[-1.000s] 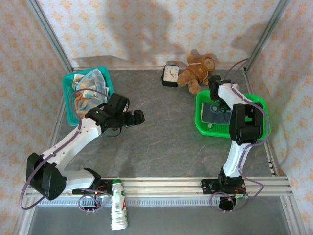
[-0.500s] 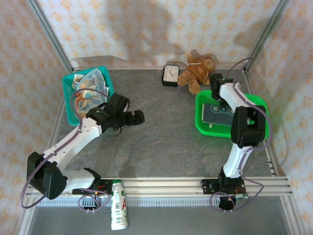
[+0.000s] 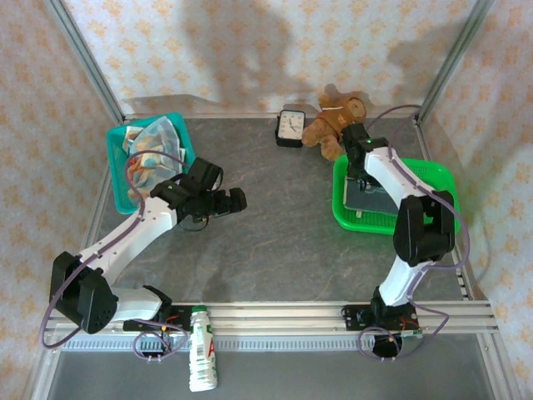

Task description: Fold and stack the towels

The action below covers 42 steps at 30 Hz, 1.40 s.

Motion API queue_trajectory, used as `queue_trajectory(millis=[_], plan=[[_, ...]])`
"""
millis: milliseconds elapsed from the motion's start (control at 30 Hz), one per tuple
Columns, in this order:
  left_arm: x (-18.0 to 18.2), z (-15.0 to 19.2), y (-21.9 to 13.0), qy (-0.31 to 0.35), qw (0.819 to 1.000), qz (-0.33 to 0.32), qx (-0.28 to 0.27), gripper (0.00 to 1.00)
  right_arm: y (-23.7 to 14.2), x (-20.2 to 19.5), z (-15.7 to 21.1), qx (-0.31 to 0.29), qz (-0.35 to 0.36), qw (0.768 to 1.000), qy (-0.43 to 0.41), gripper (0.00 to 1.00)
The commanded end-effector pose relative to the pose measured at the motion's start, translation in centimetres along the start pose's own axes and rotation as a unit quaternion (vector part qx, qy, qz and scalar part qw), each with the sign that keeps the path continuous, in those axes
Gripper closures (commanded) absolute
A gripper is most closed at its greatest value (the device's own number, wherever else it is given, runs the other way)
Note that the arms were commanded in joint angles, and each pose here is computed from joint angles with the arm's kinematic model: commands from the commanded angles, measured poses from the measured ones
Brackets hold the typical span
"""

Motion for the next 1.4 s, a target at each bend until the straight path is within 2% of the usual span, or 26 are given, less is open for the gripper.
queue_trajectory(millis=[0, 200, 267, 367, 433, 567, 600, 700, 800, 1000, 1133, 1367], plan=[[0.0, -0.8, -0.9, 0.009, 1.0, -0.009, -0.019, 0.0, 0.7, 1.1, 0.8, 0.012, -0.016, 1.0, 0.013, 0.4], [1.1, -2.3, -1.5, 0.013, 0.998, -0.045, -0.043, 0.0, -1.6, 2.2, 0.2, -0.023, -0.055, 0.998, 0.028, 0.33], [1.8, -3.2, -2.0, 0.012, 0.995, -0.079, -0.063, 0.0, -3.0, 2.5, -0.1, -0.044, -0.072, 0.996, 0.034, 0.25], [2.5, -4.7, -2.5, 0.027, 0.989, -0.113, -0.093, 0.0, -4.8, 3.0, -0.4, -0.067, -0.105, 0.991, 0.041, 0.24], [3.1, -6.1, -2.7, 0.025, 0.981, -0.148, -0.121, 0.0, -6.0, 3.4, -0.6, -0.081, -0.129, 0.987, 0.044, 0.13], [4.5, -9.5, -1.6, 0.009, 0.972, -0.185, -0.148, 0.0, -8.3, 4.8, -0.6, -0.107, -0.166, 0.98, 0.038, 0.1], [5.0, -10.6, -1.3, -0.002, 0.969, -0.194, -0.15, 0.0, -8.9, 5.3, -0.6, -0.113, -0.175, 0.977, 0.034, 0.0], [6.8, -13.7, 0.4, -0.034, 0.967, -0.214, -0.132, 0.03, -10.6, 6.6, -0.4, -0.131, -0.195, 0.972, 0.025, 0.01], [8.6, -16.7, 2.3, -0.062, 0.965, -0.227, -0.114, 0.11, -11.8, 7.7, 0.1, -0.139, -0.22, 0.965, 0.019, 0.01], [11.6, -20.6, 7.1, -0.088, 0.963, -0.24, -0.084, 0.32, -12.9, 8.9, 0.7, -0.146, -0.236, 0.961, 0.009, 0.01], [12.8, -22.6, 8.7, -0.085, 0.96, -0.252, -0.084, 0.44, -12.9, 8.8, 1.2, -0.14, -0.233, 0.962, 0.008, 0.01], [15.2, -25.3, 9.5, -0.114, 0.954, -0.258, -0.099, 0.4, -12.6, 8.4, 2.3, -0.13, -0.232, 0.964, 0.011, 0.01]])
Point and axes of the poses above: each hand's point on the last joint's axis, 136 mm out from that joint toward the fingers, its own y axis out along the fingers, its own x axis along the line the jaws close on, z = x × y, the point moved 9 cm from there along -y, back along the fingers, and after that the axes turned 4 degrees about -y, right-handed, at the moved point
